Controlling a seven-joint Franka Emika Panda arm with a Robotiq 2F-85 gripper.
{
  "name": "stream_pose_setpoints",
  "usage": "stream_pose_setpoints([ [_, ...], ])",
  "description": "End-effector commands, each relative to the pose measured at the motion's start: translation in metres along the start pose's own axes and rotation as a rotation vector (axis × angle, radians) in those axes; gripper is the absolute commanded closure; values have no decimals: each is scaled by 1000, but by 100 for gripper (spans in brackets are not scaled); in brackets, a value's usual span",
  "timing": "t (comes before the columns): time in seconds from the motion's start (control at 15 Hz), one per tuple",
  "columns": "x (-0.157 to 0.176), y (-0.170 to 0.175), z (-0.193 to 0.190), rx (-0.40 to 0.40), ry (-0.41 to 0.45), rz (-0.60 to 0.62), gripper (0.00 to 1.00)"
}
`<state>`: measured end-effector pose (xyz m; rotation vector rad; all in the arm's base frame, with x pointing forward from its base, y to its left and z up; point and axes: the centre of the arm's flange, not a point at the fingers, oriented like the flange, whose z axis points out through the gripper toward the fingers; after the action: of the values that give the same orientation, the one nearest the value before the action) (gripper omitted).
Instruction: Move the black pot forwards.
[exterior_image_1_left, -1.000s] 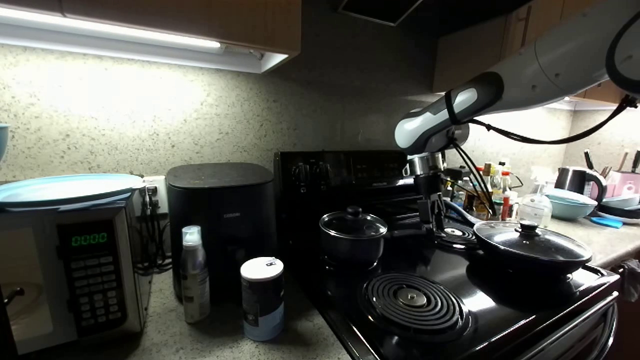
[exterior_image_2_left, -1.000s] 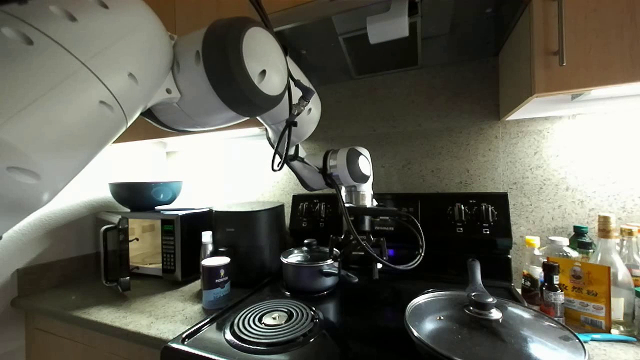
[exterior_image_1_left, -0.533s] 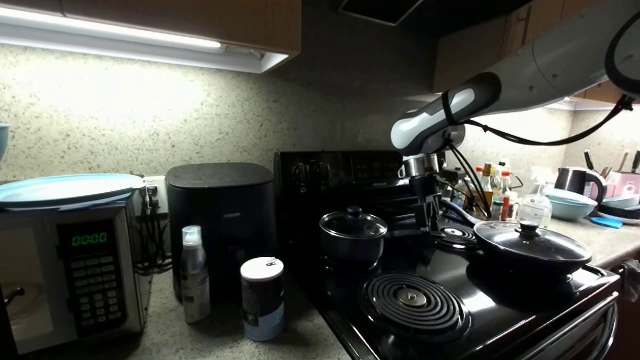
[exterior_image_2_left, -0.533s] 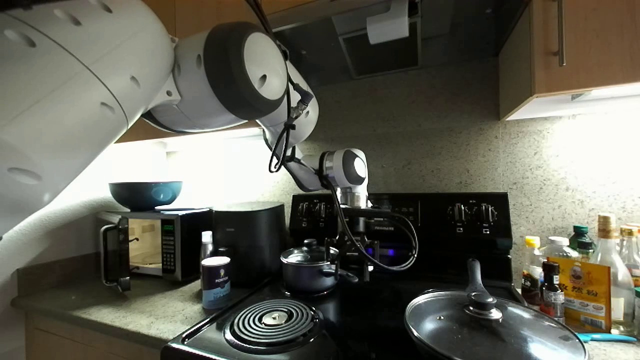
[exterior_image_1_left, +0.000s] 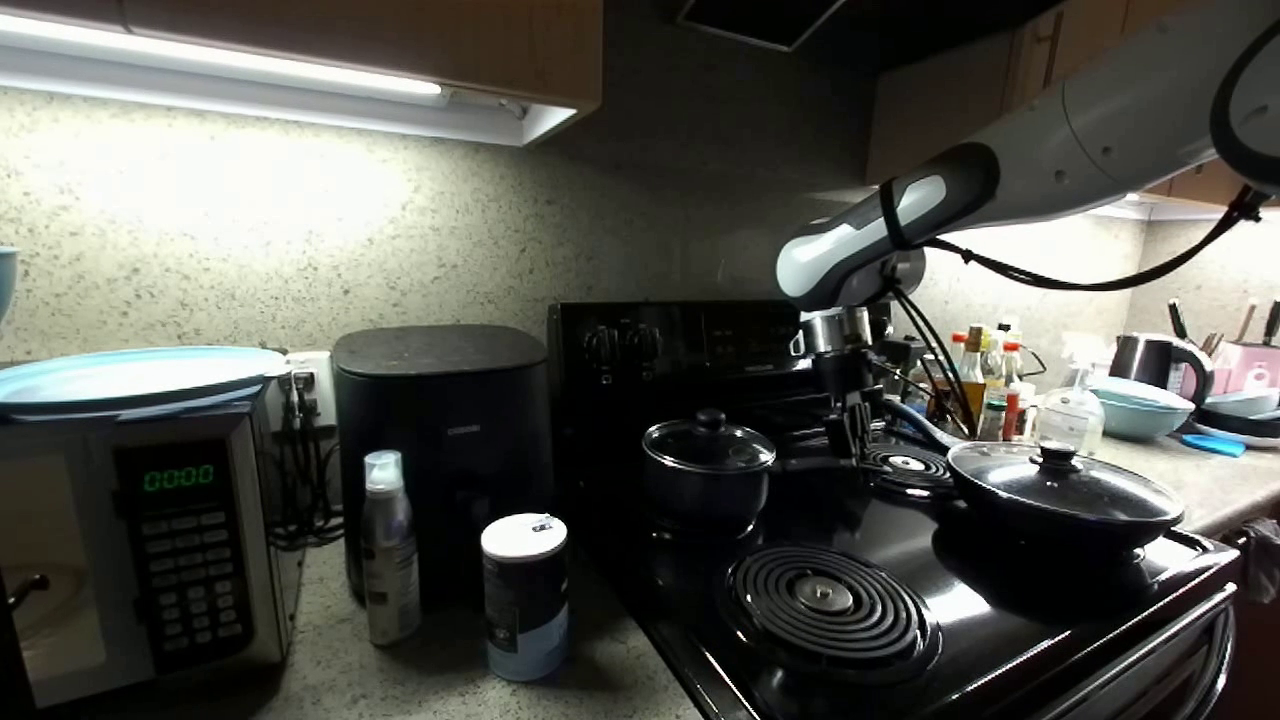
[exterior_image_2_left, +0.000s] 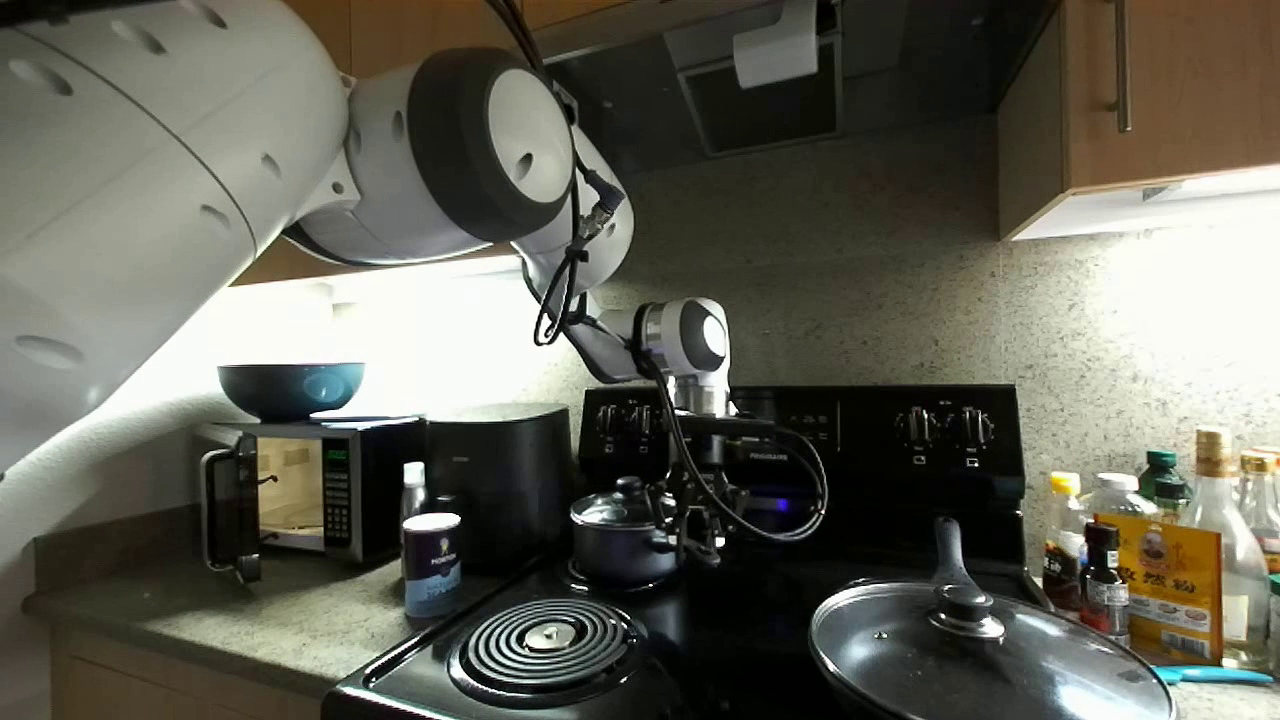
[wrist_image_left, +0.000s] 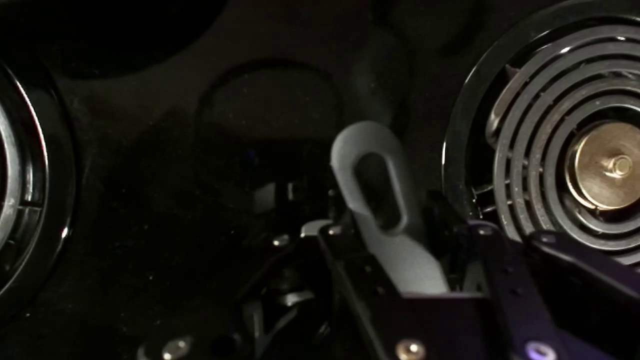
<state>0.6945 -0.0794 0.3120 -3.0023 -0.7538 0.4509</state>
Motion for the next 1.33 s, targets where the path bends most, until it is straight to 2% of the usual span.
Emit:
stream_pose_setpoints([
  [0.0,-22,-16,3,10,-40,13,87],
  [0.2,-43,-24,8,74,-92,33,94],
  [0.33,-53,-24,7,98,-72,91,93],
  [0.4,-55,-20,3,136,-67,103,93],
  [0.47,-27,-10,12,77,-75,64,70],
  [0.73,-38,-9,6,106,-67,87,71],
  [0.8,-38,-17,11,82,-78,90,93],
  [1.0,-39,-54,37,-16,-134,17,93],
  [1.27,-46,-95,67,-170,-140,-95,93],
])
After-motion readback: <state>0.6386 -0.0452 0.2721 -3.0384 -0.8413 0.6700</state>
